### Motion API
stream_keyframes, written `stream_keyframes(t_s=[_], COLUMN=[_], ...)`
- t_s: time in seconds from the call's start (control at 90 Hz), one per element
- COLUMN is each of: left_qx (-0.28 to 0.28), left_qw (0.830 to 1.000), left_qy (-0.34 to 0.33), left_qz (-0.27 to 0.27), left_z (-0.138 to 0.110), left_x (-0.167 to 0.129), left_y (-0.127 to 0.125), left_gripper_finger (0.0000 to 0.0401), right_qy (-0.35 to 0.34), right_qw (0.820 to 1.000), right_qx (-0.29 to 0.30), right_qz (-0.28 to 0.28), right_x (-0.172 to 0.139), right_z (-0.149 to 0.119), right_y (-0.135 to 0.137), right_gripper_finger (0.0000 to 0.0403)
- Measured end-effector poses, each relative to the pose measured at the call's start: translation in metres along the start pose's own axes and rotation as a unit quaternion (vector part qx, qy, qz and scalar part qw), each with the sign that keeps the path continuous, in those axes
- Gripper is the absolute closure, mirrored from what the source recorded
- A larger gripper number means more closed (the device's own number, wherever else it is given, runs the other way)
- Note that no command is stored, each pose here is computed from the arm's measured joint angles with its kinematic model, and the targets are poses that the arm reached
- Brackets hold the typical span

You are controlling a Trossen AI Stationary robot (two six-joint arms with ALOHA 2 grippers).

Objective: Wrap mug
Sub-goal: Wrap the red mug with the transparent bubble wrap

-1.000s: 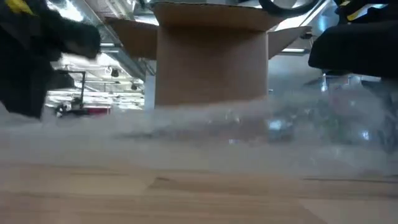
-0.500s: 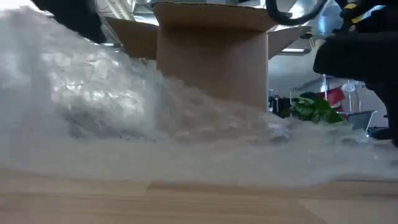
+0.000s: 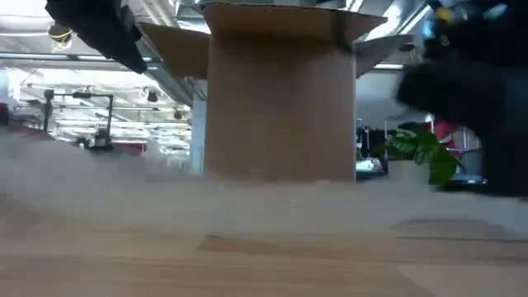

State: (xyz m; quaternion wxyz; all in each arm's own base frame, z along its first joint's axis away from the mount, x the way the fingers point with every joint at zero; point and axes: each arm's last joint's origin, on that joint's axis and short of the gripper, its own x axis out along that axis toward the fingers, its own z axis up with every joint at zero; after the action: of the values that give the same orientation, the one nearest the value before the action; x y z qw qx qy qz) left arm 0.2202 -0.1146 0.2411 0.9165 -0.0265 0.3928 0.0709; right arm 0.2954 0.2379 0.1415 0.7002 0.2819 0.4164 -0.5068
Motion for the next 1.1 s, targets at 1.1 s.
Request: stream_keyframes(t_s=[1.1], left_qx=[-0.004], left_qw=[0.982], left_qy=[0.140], left_qz=[-0.128], left_z=[-0.062], left_x=[-0.089], left_y=[-0.013], left_gripper_finger=[0.0401], right_qy=[-0.029], right_qw=[0.892], right_qx=[-0.235], right_qz=[0.384], right_x=[-0.057], right_z=[0.095], right_y=[0.092], right_gripper_finger=[0.0403])
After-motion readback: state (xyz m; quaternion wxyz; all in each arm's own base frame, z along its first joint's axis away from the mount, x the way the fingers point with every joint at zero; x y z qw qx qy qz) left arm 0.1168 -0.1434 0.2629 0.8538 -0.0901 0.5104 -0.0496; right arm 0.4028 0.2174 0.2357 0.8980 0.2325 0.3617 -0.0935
